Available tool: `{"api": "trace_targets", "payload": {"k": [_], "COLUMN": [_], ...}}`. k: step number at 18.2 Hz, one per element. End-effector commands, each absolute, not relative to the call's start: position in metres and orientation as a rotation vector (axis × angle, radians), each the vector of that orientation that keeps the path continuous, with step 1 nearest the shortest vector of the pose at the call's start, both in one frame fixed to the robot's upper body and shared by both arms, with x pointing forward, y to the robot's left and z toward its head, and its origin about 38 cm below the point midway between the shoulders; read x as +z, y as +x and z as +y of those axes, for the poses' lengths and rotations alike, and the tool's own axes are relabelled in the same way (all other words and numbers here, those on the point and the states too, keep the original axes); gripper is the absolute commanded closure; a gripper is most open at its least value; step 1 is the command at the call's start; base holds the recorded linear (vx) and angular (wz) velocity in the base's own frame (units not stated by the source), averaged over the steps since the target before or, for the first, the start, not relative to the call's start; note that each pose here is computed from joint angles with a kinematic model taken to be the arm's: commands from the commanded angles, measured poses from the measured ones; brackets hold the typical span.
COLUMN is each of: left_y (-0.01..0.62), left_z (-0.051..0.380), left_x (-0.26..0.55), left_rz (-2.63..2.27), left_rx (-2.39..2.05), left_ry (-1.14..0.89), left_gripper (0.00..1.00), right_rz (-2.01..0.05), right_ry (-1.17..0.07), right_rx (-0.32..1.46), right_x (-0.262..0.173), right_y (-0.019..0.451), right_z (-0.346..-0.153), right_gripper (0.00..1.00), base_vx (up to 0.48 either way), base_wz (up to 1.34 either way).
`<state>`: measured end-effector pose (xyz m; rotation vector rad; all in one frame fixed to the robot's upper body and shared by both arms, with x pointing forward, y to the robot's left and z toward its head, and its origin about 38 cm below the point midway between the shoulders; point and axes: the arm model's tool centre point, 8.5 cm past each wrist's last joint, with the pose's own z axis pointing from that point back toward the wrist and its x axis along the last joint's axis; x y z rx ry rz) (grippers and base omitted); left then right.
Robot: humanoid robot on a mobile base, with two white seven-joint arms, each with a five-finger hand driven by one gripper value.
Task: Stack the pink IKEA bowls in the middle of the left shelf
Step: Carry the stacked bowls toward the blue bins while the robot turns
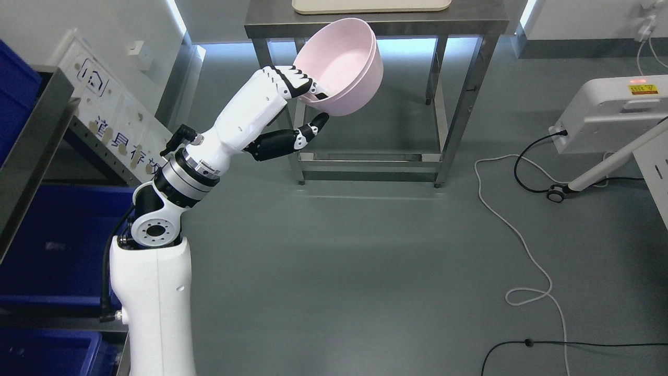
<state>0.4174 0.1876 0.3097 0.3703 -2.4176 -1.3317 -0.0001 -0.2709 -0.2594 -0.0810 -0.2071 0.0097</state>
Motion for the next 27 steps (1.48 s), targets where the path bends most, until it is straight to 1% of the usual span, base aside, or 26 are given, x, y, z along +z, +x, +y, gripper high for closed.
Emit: {"api": "trace_targets", "payload": {"k": [1, 7, 9, 10, 15, 19, 24, 27], "left_y": [0.416, 0.414, 0.406, 0.406, 0.413, 0.415, 0.419, 0.428], "left_z": [0.191, 0.188, 0.170, 0.167, 0.178, 0.178, 0.160, 0.156], "left_x": [0.312, 0.317, 0.338, 0.349, 0.361, 0.381, 0.453, 0.447], "left_rz": [-2.416, -2.448, -2.556, -2.582, -2.555, -2.582, -2.634, -2.515], "left_rx": [-1.345, -1.332, -1.344, -1.349, -1.294, -1.289, -1.295, -1.312], "left_ry": [0.381, 0.355, 0.278, 0.284, 0.319, 0.345, 0.365, 0.348], "left_gripper": [0.96, 0.96, 0.96, 0.96, 0.96, 0.96, 0.95, 0.95], "right_rz": [-0.225, -0.225, -0.225, -0.225, -0.225, -0.225, -0.225, -0.225], "right_ry": [-0.105, -0.105, -0.105, -0.105, -0.105, -0.105, -0.105, -0.105], "right_rx": [0.006, 0.006, 0.006, 0.006, 0.006, 0.006, 0.006, 0.006], "right_x": [-0.258, -0.258, -0.258, -0.258, -0.258, -0.258, -0.258, -0.258], "right_y": [0.006, 0.006, 0.006, 0.006, 0.006, 0.006, 0.006, 0.006], "right_z": [-0.283, -0.283, -0.283, -0.283, -0.283, -0.283, -0.283, -0.283], "right_gripper": [0.00, 0.00, 0.00, 0.00, 0.00, 0.00, 0.00, 0.00], "base_vx": [-0.324, -0.309, -0.278, -0.250, -0.257, -0.195, -0.097, 0.008], "base_wz": [0.21, 0.27, 0.64, 0.73, 1.17, 1.38, 1.38, 1.04]}}
